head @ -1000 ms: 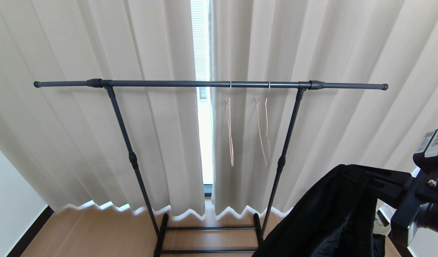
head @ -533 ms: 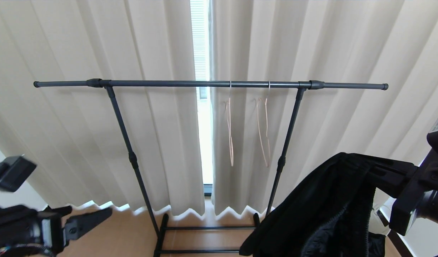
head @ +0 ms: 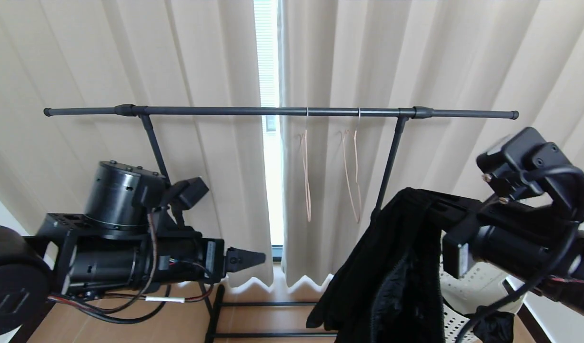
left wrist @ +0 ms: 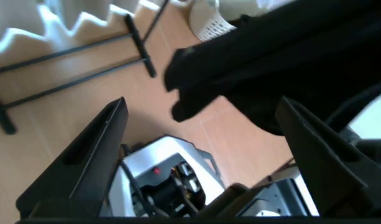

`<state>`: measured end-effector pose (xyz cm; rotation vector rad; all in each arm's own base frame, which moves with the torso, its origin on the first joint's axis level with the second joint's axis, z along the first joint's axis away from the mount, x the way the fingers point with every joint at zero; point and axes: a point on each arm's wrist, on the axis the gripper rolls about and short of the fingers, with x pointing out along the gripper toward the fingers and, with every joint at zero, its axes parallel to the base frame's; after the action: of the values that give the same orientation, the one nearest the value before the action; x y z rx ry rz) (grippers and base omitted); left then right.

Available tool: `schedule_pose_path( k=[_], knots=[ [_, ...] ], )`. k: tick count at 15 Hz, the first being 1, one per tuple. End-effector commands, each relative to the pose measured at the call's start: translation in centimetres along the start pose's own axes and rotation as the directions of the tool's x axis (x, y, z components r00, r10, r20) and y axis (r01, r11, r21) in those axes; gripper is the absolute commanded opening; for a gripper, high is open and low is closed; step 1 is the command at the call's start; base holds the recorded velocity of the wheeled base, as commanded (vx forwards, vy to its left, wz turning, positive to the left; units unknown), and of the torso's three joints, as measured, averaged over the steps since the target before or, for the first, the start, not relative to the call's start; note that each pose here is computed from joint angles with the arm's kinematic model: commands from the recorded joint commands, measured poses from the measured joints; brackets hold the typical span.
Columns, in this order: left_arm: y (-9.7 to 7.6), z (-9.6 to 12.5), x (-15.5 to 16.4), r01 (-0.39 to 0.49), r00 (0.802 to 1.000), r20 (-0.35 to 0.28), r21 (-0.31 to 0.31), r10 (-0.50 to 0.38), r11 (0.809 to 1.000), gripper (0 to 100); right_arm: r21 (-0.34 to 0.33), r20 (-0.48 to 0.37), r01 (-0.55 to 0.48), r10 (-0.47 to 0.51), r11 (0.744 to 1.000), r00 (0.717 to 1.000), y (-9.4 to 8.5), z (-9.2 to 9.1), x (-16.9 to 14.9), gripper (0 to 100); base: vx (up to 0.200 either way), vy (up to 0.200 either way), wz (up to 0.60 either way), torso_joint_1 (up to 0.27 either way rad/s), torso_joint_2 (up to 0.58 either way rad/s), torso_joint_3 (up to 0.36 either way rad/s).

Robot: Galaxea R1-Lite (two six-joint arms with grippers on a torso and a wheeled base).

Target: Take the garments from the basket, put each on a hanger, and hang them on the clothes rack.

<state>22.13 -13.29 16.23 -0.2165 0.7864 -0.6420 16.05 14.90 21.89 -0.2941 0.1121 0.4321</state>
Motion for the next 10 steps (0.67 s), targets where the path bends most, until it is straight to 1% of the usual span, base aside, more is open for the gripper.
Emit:
schedule_pose_path(
  k=[1,2,3,4,6,7,8,9,10],
  knots=[
    [-1.6,-0.8,2.3,0.055,0.997,-0.044,-0.035,-0.057,0.998,100,0.005,-0.001,0.026,-0.026,1.0,1.0,1.7,0.5,4.4,0,0.0,0.0,0.0,0.0,0.0,0.0],
    [-2.5,-1.4,2.6,0.069,0.997,-0.036,-0.065,-0.072,0.995,100,0.013,0.014,0.029,-0.029,0.999,0.999,1.8,1.1,5.0,0,0.0,0.0,0.0,0.0,0.0,0.0],
    [-2.7,-1.6,2.7,0.063,0.997,-0.03,-0.071,-0.065,0.996,100,0.014,0.017,0.03,-0.03,0.999,0.999,1.9,1.2,5.1,0,0.0,0.0,0.0,0.0,0.0,0.0],
    [-2.5,-2.2,3.0,0.021,1.0,-0.004,-0.078,-0.022,0.997,100,0.023,0.015,0.017,-0.017,1.0,1.0,2.2,1.1,5.6,0,0.0,0.0,0.0,0.0,0.0,0.0],
    [-2.3,-2.4,3.4,0.023,1.0,0.006,-0.101,-0.023,0.995,100,0.12,0.028,0.024,-0.028,0.992,0.999,3.1,1.1,7.8,0,0.0,0.0,0.0,0.0,0.0,0.0],
    [-2.4,-2.5,3.5,0.023,1.0,-0.002,-0.104,-0.023,0.994,100,0.152,0.031,0.03,-0.035,0.988,0.999,3.7,1.0,8.8,0,0.0,0.0,0.0,0.0,0.0,0.0],
    [-2.4,-2.7,3.7,0.019,1.0,-0.009,-0.101,-0.02,0.995,100,0.156,0.027,0.053,-0.057,0.986,0.998,4.2,0.9,9.3,0,0.0,0.0,0.0,0.0,0.0,0.0],
    [-2.4,-2.6,3.7,0.015,1.0,-0.004,-0.102,-0.016,0.995,100,0.162,0.026,0.068,-0.073,0.984,0.997,4.3,1.0,9.5,0,0.0,0.0,0.0,0.0,0.0,0.0],
    [-2.5,-2.4,3.7,0.013,1.0,0.009,-0.114,-0.012,0.993,100,0.19,0.041,0.067,-0.076,0.979,0.996,4.2,1.5,9.6,0,0.0,0.0,0.0,0.0,0.0,0.0]
  ],
)
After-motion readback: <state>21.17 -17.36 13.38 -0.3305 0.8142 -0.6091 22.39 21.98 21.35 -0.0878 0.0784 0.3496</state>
